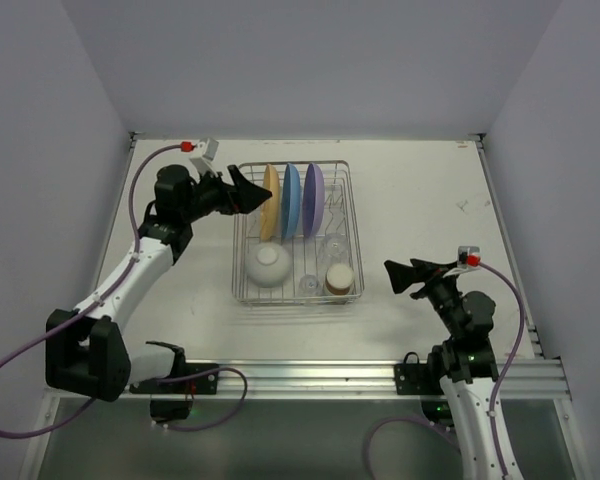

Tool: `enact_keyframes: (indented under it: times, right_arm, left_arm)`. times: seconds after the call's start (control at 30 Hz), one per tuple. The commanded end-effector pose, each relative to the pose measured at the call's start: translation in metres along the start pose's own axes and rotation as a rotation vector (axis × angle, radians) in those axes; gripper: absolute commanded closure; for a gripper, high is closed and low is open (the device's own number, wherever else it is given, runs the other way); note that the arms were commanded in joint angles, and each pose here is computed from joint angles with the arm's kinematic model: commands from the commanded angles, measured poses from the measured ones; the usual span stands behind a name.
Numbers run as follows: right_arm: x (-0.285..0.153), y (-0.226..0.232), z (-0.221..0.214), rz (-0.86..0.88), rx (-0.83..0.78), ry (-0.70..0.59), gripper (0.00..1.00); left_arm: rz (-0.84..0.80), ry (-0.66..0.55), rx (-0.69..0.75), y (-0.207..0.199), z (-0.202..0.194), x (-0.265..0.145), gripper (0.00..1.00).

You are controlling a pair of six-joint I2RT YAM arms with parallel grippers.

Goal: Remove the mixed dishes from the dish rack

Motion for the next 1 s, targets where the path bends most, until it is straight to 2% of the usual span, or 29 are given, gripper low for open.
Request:
enact_keyframes:
  times: [0.0, 0.23, 0.33, 0.57, 0.97]
  right_arm:
    - [0.003, 0.005, 0.006, 0.054, -0.019, -0.025, 0.01]
    - [0.004, 0.005, 0.005, 0.058, -0.019, -0.019, 0.01]
    - [0.003, 0.006, 0.005, 0.06, -0.02, -0.023, 0.01]
    - [0.004, 0.006, 0.005, 0.059, -0.018, -0.02, 0.01]
    - [0.004, 0.006, 0.005, 0.059, -0.018, -0.015, 0.01]
  left_arm:
    - [-0.04, -0.027, 0.054, -0.014, 0.01, 0.019, 0.05]
    - [-0.029, -0.005, 0.05, -0.015, 0.004, 0.042, 0.16]
    - [-0.009, -0.002, 0.044, -0.01, 0.003, 0.047, 0.17]
    - [-0.003, 0.008, 0.032, -0.005, 0.001, 0.055, 0.33]
    - [-0.014, 0.022, 0.012, 0.002, -0.005, 0.064, 0.39]
Point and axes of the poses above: each gripper's point midway between its finger pads, its own x axis out along the fingers, its own y axis along the line the jaws close on, z = x × y, the point moved 8 cm from there along -x, back along the fingers
